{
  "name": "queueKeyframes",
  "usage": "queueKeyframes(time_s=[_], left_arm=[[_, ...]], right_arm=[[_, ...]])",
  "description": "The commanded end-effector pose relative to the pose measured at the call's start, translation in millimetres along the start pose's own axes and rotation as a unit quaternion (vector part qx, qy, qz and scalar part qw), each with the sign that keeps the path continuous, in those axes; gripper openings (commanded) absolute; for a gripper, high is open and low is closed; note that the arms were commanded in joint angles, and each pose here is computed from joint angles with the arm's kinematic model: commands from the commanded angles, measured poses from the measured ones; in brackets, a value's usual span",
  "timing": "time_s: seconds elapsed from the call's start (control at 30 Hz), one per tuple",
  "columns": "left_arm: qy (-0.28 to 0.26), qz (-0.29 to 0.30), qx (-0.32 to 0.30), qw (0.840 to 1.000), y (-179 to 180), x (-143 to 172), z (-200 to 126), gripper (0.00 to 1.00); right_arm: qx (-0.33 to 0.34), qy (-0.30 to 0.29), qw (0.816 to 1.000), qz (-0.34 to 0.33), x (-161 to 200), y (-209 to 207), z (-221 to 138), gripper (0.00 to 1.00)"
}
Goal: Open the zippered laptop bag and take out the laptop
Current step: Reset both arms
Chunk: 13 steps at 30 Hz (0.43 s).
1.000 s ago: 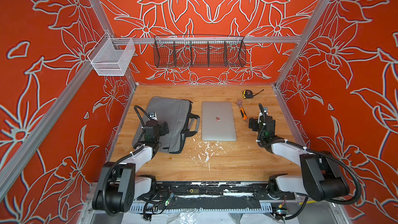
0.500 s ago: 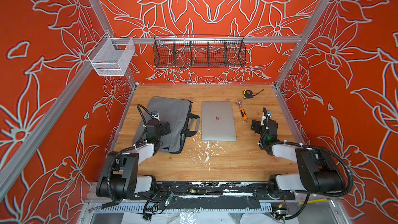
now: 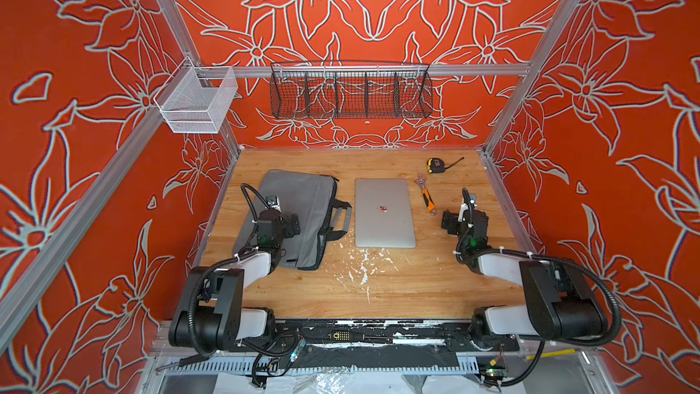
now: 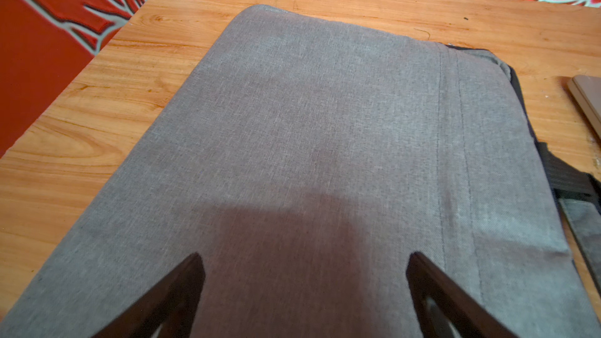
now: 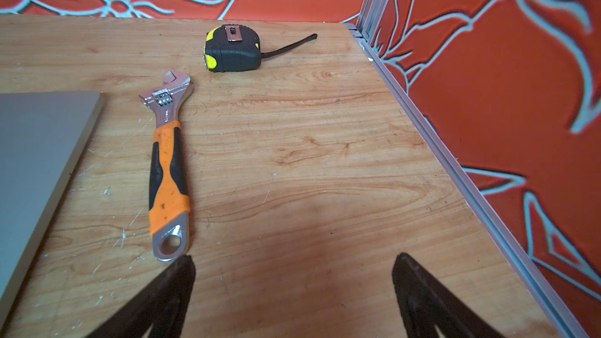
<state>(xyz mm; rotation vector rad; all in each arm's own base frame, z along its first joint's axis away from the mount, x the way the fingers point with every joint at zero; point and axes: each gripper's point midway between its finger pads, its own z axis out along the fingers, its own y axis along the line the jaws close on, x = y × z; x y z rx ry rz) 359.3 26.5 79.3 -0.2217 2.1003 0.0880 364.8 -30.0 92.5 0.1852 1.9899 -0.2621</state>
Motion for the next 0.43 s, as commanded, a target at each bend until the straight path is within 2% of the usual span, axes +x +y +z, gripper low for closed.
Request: queueKeyframes(time_s=[0.0,0.4], left_arm=[[-0.009,0.003,0.004,1.0,-0.8,-6.5,1.0,0.97],[-0.007,0.003,0.004,1.0,-1.0,-6.3,1.6,0.97]], right_arm=[[-0.003,-0.017,1.0,0.004,-11.6,0.0,0.4,0.97],[-0.002,-0.018,1.0,0.004,-12.1,-0.4,0.4,0.97]])
